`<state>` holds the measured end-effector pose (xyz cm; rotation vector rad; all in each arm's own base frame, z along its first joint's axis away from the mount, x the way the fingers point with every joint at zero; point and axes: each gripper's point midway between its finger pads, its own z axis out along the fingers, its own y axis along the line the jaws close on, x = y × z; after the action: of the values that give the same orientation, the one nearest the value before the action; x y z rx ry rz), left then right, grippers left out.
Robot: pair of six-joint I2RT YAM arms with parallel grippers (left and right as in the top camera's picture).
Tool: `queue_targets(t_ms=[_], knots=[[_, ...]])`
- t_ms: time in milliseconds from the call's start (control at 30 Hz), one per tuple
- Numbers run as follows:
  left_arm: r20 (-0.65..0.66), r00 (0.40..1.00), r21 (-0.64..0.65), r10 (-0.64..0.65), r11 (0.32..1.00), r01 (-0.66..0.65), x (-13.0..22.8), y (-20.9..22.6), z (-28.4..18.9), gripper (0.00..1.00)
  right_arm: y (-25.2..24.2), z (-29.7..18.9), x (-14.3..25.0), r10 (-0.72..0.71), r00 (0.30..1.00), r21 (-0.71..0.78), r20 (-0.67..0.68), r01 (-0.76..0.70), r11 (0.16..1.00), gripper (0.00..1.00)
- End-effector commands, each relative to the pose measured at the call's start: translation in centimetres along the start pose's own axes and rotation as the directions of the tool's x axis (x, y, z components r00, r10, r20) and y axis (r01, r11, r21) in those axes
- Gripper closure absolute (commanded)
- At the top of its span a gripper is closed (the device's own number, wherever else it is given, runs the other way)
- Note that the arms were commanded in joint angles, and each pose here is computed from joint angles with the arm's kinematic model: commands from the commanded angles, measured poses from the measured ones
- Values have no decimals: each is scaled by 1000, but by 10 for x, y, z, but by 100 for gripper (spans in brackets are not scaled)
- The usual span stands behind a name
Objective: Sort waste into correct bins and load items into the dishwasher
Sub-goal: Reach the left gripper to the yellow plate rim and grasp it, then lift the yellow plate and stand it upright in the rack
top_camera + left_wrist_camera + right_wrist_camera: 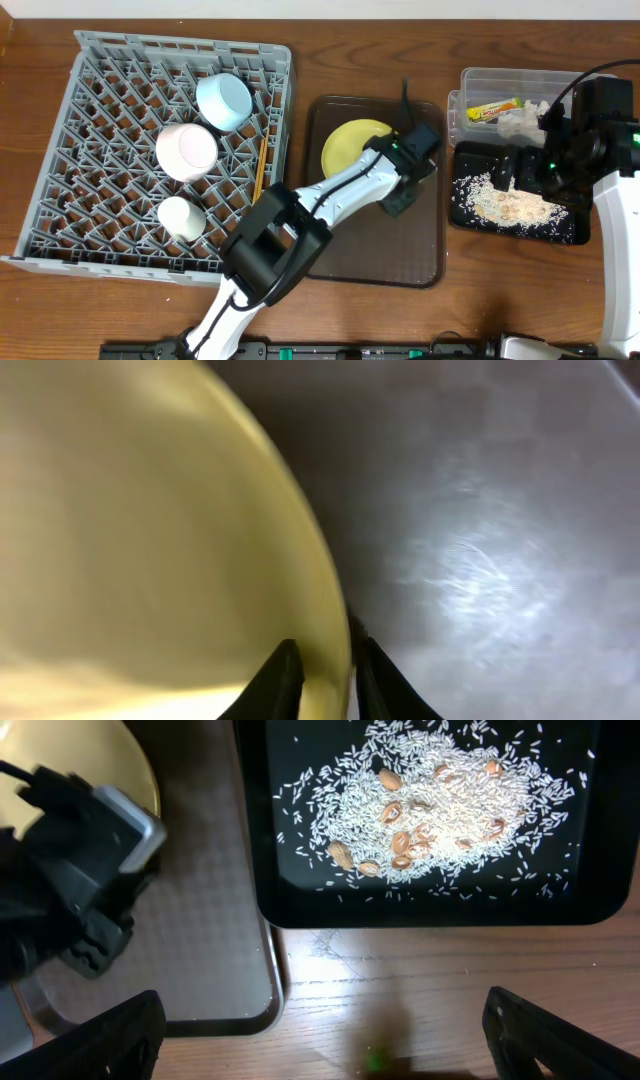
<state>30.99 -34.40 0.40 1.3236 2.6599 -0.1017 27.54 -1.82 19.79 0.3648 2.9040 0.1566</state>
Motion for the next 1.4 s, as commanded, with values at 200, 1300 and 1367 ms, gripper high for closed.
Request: queue_targets(t_ms=[200,1300,1367], knots=[[-56,998,8,5,1000,-4,15,-8,12,76,-2,-4,-2,-6,1000,5,14,6,1000,1],[453,829,-5,-327,930,369,17,79,-262,94,-2,-4,-2,-8,1000,6,11,8,1000,1],[474,784,97,-400,909,405,25,98,-275,94,-2,-4,-1,-8,1000,6,9,8,1000,1]])
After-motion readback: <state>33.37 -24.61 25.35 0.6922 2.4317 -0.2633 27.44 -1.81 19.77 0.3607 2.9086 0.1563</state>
